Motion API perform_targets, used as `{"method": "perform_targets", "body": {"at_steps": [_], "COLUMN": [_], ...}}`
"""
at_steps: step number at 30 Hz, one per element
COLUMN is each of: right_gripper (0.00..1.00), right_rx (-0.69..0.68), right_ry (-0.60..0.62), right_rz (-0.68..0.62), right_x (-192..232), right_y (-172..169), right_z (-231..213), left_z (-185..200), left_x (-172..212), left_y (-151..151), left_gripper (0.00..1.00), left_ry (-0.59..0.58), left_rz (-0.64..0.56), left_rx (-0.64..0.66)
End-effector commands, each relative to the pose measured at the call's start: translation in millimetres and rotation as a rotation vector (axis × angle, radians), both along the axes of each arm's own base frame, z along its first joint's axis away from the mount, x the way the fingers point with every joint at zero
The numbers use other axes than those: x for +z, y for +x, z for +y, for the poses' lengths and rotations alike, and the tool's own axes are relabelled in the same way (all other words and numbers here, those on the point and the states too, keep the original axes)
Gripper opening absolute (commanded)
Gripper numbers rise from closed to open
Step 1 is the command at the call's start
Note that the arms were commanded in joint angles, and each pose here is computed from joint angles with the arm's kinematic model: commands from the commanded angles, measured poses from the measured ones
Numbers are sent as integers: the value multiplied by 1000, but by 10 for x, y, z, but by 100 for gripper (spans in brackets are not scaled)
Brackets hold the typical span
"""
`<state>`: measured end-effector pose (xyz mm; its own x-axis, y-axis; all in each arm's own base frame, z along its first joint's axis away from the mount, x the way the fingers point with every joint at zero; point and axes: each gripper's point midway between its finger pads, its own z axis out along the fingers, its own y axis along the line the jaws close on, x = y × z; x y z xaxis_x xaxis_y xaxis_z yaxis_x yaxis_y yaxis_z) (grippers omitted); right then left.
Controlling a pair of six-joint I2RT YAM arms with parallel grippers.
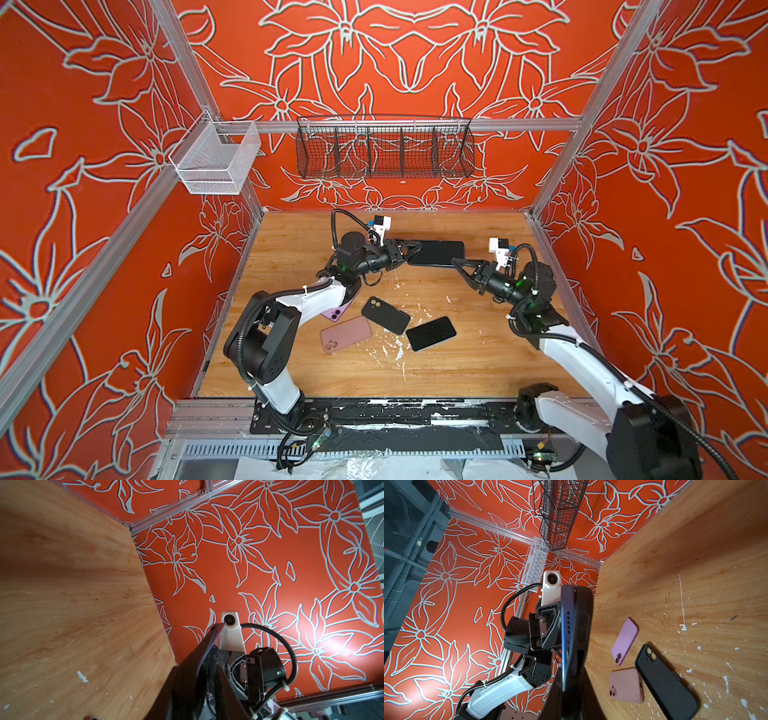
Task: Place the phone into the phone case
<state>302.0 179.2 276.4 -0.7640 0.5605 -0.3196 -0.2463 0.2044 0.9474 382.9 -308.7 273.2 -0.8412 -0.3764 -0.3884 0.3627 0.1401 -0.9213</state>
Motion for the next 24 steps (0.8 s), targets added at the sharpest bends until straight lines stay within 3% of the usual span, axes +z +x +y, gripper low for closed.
{"method": "perform_targets", "body": {"at_steps": [1, 7, 11, 15, 24], "right_gripper": [0, 0, 28, 43, 49], "right_rx": [27, 22, 12, -7, -59], "right_ry": [8, -21, -65, -104, -37], "right_rz": [17, 7, -42, -103, -199], "right_x": [-45, -35, 72, 208, 567], "right_y": [-70, -81, -87, -89, 28], "right_z": [28, 17, -14, -93, -332], "left_z": [-88, -70, -45, -25, 2], "left_x": [354, 343, 346, 389, 394], "left_y": [-69, -98, -145, -219, -319], "left_gripper": [16, 11, 9, 9, 7], "left_ry": [-57, -54, -58, -72, -74], "left_rz": [-124, -117, -108, -104, -92], "left_rx": [-26, -19, -20, -33, -50]}}
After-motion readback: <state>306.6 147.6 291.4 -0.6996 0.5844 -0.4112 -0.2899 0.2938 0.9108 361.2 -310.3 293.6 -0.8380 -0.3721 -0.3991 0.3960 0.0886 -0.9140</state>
